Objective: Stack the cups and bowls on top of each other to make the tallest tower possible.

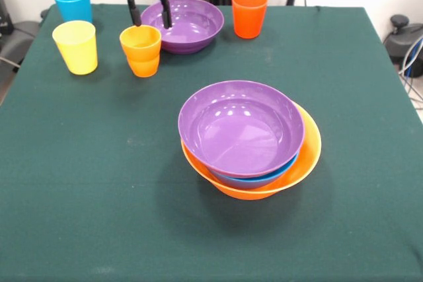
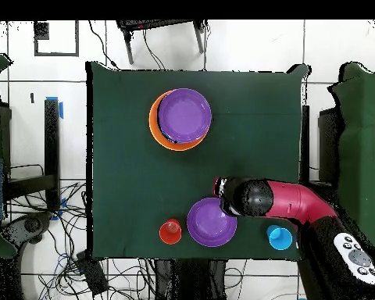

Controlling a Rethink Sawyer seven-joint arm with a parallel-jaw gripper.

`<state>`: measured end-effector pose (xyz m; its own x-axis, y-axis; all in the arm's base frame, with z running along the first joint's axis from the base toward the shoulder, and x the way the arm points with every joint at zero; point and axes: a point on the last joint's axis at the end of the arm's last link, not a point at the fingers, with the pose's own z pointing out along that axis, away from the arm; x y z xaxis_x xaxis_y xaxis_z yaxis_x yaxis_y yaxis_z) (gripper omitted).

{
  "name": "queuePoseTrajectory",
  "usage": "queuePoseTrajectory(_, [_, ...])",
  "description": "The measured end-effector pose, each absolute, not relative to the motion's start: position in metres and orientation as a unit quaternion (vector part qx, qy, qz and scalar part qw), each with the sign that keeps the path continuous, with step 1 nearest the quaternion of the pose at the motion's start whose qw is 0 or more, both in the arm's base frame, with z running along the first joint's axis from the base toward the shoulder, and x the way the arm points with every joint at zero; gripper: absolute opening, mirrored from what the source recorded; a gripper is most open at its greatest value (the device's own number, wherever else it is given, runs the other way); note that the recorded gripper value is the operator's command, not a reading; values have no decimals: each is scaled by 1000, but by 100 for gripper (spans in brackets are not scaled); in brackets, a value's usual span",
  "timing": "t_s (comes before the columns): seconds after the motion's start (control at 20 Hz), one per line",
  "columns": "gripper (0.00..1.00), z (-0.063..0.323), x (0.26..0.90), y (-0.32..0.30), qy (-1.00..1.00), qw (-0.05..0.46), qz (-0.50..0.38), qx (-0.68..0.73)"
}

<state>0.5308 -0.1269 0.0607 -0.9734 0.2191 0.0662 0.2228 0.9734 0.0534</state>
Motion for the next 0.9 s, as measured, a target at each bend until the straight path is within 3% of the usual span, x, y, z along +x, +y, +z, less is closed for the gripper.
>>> queuePoseTrajectory(0.9, [100, 54, 530, -124, -993, 36, -35, -111])
